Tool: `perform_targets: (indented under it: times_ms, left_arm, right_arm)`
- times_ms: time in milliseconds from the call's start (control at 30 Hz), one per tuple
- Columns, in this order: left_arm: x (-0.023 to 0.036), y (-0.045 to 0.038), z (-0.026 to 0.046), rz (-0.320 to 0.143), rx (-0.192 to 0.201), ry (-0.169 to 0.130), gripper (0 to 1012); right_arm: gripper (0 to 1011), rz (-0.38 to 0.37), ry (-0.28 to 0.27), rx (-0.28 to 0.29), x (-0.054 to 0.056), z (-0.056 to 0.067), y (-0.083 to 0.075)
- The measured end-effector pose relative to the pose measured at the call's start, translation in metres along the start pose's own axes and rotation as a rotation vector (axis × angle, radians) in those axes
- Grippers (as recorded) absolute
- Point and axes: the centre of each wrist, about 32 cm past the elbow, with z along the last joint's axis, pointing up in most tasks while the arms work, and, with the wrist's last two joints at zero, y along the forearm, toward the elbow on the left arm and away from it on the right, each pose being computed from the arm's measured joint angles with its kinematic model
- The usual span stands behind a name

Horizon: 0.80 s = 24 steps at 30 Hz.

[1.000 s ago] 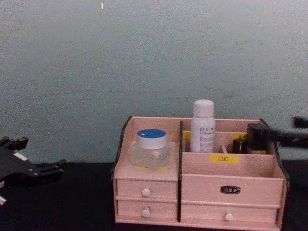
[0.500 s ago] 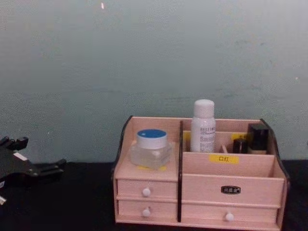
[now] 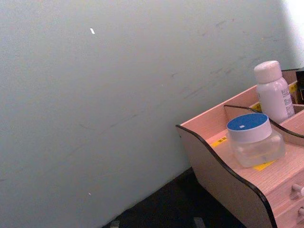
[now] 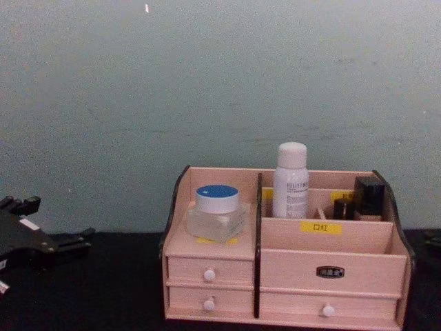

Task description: Pick up the facial cleanser and watermelon frost from the table and place them into the tiered storage box.

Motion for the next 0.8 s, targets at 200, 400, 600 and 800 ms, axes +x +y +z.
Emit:
perform_targets:
  times_ms: [200, 400, 600, 800]
  left_arm:
    - [0.0000, 0.0000, 0.0000, 0.000, 0.000, 0.000, 1001]
    - [0.0000, 0.0000, 0.0000, 0.000, 0.000, 0.000, 1001]
    - [0.0000, 0.0000, 0.0000, 0.000, 0.000, 0.000, 1001]
    - [0.0000, 0.0000, 0.0000, 0.000, 0.000, 0.000, 1001]
  right_arm:
    - [1002, 0.002, 0.001, 0.003, 0.0007, 0.0008, -0.0004]
    - [1003, 0.003, 0.003, 0.004, 0.0013, 0.0013, -0.0007]
    - [1002, 0.004, 0.005, 0.005, 0.0018, 0.0017, -0.0009]
    - [1002, 0.005, 0.006, 0.006, 0.0019, 0.0018, -0.0010]
